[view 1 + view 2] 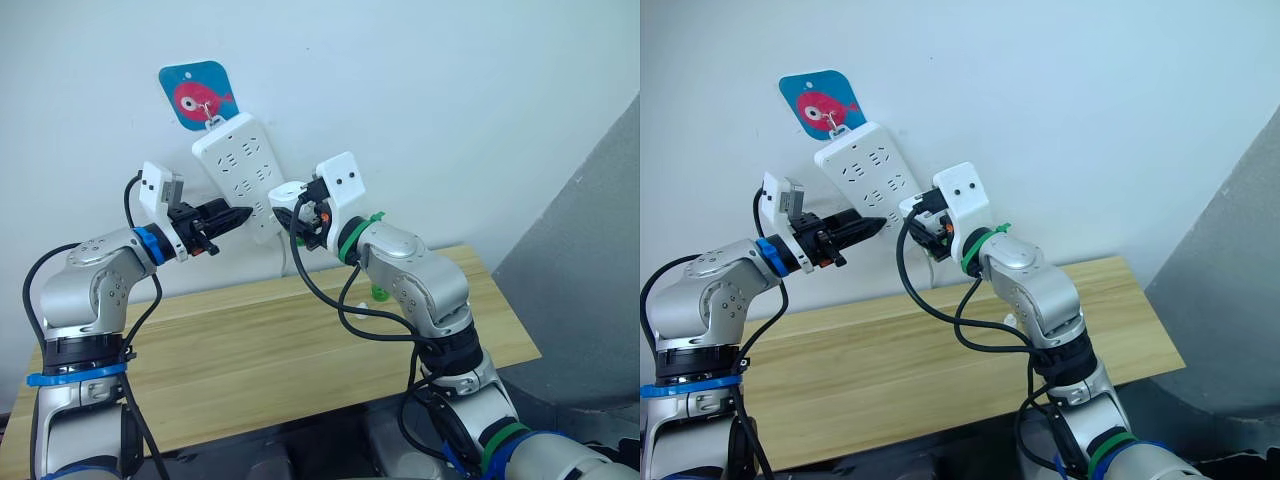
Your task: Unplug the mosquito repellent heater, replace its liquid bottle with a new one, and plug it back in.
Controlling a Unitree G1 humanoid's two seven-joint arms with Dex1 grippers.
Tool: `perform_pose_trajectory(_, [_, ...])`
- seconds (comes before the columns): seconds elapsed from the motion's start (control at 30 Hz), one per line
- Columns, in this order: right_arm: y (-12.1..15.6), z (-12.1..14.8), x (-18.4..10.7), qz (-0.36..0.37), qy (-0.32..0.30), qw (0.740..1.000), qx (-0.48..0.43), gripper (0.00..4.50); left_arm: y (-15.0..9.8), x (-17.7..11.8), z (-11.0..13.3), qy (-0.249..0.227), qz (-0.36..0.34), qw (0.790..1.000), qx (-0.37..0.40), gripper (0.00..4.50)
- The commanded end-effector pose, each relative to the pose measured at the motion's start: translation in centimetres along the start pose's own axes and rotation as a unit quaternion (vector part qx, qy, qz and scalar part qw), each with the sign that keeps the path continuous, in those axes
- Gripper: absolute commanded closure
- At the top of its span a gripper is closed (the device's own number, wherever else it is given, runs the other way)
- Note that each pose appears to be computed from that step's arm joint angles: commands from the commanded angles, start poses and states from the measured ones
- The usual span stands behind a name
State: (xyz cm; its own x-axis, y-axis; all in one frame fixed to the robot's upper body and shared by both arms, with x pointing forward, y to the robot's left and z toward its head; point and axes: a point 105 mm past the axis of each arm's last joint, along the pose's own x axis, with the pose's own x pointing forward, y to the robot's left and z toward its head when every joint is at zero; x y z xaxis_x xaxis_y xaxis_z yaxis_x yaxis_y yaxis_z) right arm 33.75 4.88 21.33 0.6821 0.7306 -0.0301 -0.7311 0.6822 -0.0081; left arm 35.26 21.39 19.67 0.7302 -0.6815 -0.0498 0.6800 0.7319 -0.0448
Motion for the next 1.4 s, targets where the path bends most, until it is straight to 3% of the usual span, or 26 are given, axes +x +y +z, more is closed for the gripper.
perform_pose_trajectory(0.03, [2.8, -1.2, 0.9, 0.062, 0.031, 0.997, -0.017, 1.57, -2.6, 1.5, 1.6, -0.027, -0.059, 0.998, 0.016, 3.18])
perform_pose_trajectory(0.73, [3.5, -3.3, 0.6, 0.087, 0.052, 0.995, -0.008, 1.57, -2.3, 1.1, 2.1, -0.026, -0.055, 0.998, -0.015, 3.18])
perform_pose_trajectory(1.4, [2.9, -1.4, 2.2, 0.089, 0.038, 0.995, -0.001, 1.57, -3.5, 0.8, 1.3, -0.009, -0.082, 0.997, -0.011, 3.18])
